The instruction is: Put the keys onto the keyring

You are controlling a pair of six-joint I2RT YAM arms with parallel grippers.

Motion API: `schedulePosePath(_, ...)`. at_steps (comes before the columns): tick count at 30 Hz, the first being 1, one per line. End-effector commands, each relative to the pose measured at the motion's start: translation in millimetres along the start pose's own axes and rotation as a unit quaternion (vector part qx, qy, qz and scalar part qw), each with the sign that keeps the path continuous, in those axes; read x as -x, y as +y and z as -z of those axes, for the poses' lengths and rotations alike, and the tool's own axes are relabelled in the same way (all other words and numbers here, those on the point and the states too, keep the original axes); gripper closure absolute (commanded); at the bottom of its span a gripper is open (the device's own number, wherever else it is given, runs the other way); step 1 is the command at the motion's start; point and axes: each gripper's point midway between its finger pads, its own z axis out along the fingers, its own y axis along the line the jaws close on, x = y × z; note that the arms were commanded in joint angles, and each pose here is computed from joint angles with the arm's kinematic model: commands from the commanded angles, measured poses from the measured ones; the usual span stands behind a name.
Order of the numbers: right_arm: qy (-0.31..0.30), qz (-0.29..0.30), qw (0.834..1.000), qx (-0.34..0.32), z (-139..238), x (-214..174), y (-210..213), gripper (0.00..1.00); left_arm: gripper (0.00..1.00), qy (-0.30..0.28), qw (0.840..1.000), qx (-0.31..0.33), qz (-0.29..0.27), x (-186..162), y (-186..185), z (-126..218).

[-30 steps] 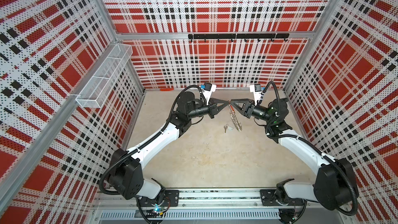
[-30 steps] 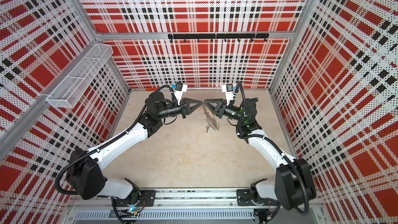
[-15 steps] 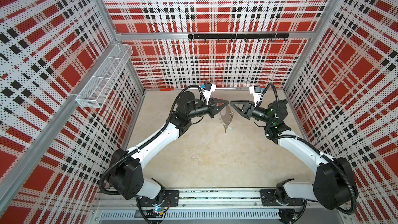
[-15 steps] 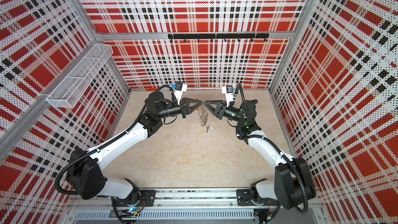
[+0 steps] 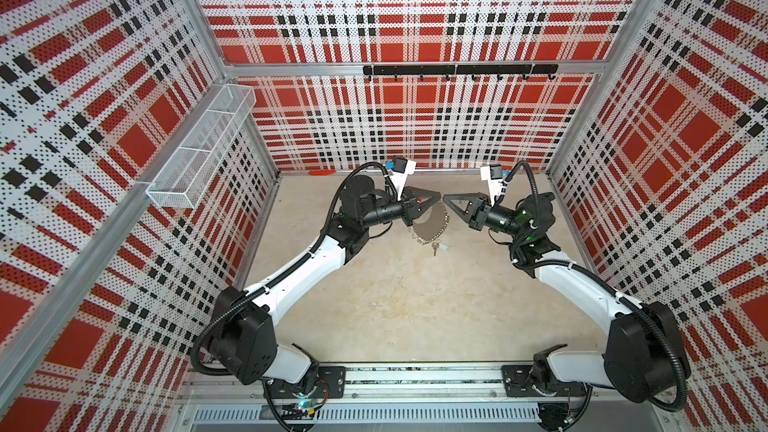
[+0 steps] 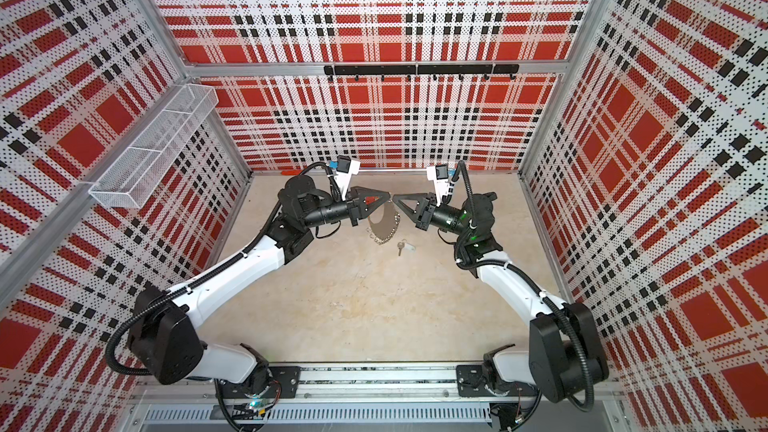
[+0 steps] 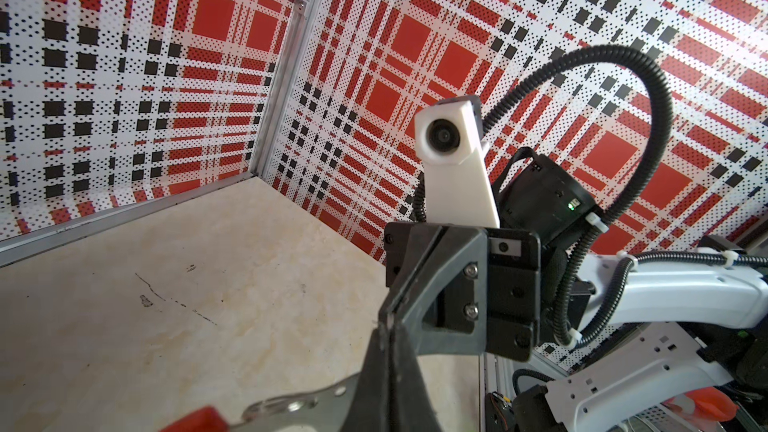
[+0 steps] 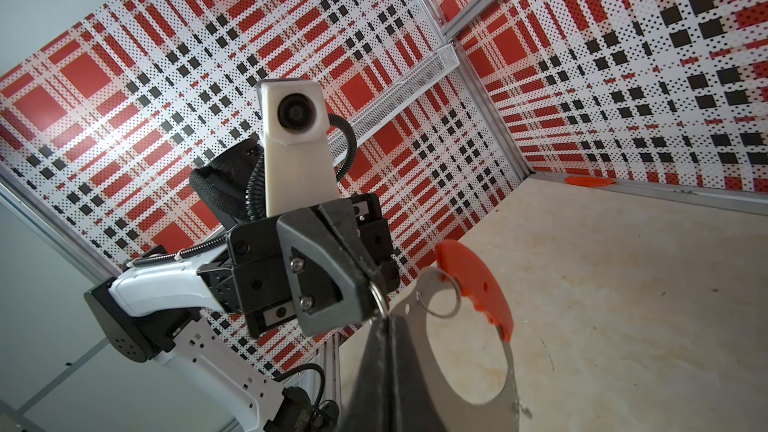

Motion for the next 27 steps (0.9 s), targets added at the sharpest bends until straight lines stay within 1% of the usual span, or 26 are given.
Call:
schedulePosePath(1, -0.003, 0.010, 1.000, 0.004, 0.9, -0.5, 5.3, 1.00, 1.00, -0.024, 0.999, -0.021, -0.025, 19.2, -15.4, -1.5)
schedulePosePath(6, -0.016, 0.026, 0.999, -0.031, 7.1, 1.7, 1.2, 1.00, 1.00, -0.023, 0.999, -0.016, -0.021, 16.8, -12.7, -2.1)
schedulePosePath(10, -0.039, 0.035, 0.996, -0.072, 12.8, 7.8, -7.9, 1.00, 1.00, -0.031, 0.999, -0.003, -0.021, 19.2, -10.4, 0.0)
schedulePosePath(14, -0.062, 0.042, 0.993, -0.091, 16.6, 9.7, -11.1, 1.00, 1.00, -0.038, 0.999, 0.011, -0.013, 19.5, -4.7, -0.5)
schedulePosePath(16, -0.070, 0.045, 0.992, -0.093, 18.1, 10.0, -10.4, 1.00, 0.89, -0.041, 0.999, 0.016, -0.008, 19.9, -3.1, 0.0)
schedulePosePath(19, -0.084, 0.042, 0.991, -0.092, 20.2, 11.4, -10.7, 1.00, 0.85, -0.053, 0.998, 0.031, -0.006, 24.0, 1.5, 3.0)
schedulePosePath(22, -0.100, 0.038, 0.990, -0.088, 22.8, 12.6, -10.1, 1.00, 0.84, -0.069, 0.997, 0.031, 0.003, 27.4, 2.3, 6.5)
schedulePosePath(24, -0.105, 0.039, 0.990, -0.084, 23.1, 13.3, -9.3, 1.00, 0.93, -0.074, 0.997, 0.027, 0.008, 28.5, 2.0, 7.8)
schedulePosePath(25, -0.104, 0.041, 0.990, -0.081, 22.6, 13.7, -8.0, 1.00, 0.93, -0.073, 0.997, 0.024, 0.008, 28.6, 1.5, 7.1)
schedulePosePath(26, -0.104, 0.040, 0.990, -0.081, 22.4, 13.8, -8.4, 1.00, 0.88, -0.073, 0.997, 0.024, 0.010, 28.8, 2.4, 6.8)
schedulePosePath(27, -0.106, 0.041, 0.990, -0.081, 22.6, 14.6, -7.9, 1.00, 0.82, -0.074, 0.997, 0.027, 0.012, 29.0, 4.2, 7.8)
